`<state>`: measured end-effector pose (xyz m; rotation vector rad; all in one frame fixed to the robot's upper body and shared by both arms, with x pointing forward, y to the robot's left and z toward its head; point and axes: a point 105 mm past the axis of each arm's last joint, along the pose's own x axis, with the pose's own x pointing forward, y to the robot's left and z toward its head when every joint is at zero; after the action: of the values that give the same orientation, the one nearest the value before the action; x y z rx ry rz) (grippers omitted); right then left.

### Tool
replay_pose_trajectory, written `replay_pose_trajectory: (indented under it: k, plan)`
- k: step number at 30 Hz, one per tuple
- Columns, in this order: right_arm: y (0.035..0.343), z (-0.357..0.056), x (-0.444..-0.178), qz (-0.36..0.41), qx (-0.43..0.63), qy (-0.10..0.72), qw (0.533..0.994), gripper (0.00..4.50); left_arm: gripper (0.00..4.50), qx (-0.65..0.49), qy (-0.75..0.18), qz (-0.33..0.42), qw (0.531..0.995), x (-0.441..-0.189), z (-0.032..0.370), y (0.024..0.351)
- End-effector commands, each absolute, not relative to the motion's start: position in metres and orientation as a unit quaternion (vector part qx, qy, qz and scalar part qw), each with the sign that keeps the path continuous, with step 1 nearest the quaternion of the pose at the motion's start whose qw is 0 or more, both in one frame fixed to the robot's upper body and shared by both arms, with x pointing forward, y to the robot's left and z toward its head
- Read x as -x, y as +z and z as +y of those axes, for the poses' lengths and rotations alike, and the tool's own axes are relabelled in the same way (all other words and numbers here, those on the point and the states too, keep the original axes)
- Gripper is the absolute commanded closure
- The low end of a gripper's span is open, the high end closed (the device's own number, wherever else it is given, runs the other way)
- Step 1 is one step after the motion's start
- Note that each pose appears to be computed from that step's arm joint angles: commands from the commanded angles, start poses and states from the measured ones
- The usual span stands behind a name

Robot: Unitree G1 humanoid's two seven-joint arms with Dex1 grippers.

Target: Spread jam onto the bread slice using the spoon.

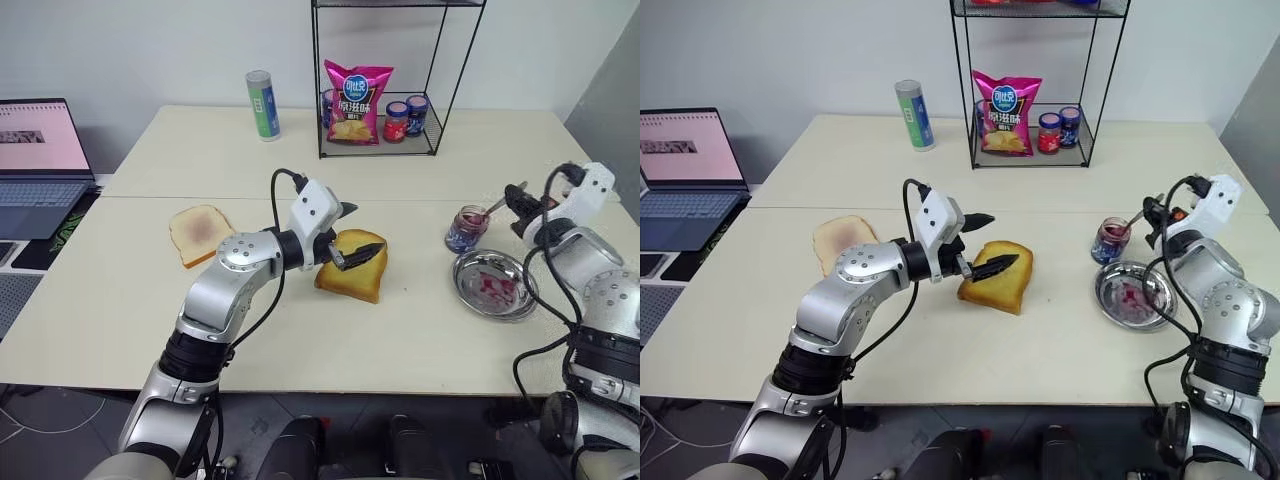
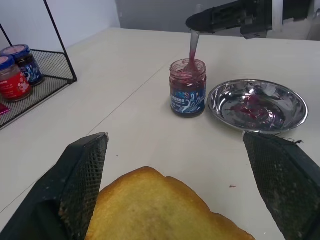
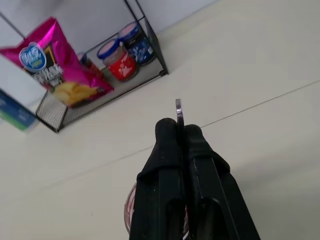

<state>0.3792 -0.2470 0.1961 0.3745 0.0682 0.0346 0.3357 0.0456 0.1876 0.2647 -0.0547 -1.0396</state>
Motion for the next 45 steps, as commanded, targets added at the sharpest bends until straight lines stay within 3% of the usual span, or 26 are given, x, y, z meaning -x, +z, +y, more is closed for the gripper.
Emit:
replay_pose_trajectory:
  k: [1,8,16,23,45]
  plan:
    - [0.215,-0.241,-0.376,-0.005,-0.130,0.040,0.991,4.48,0.00,-0.130,-0.490,-0.054,0.860,-0.334,0.047,0.202]
    - [0.210,-0.236,-0.378,0.001,-0.152,0.050,0.987,4.48,0.00,-0.129,-0.488,-0.053,0.862,-0.334,0.048,0.202]
    - [0.210,-0.249,-0.380,0.004,-0.297,0.018,0.955,4.48,0.00,-0.128,-0.486,-0.052,0.863,-0.335,0.049,0.202]
    - [0.209,-0.257,-0.378,0.007,-0.355,-0.001,0.935,4.48,0.00,-0.129,-0.488,-0.051,0.862,-0.335,0.049,0.201]
    - [0.210,-0.276,-0.372,-0.005,-0.422,-0.034,0.906,4.48,0.00,-0.129,-0.490,-0.050,0.861,-0.336,0.047,0.200]
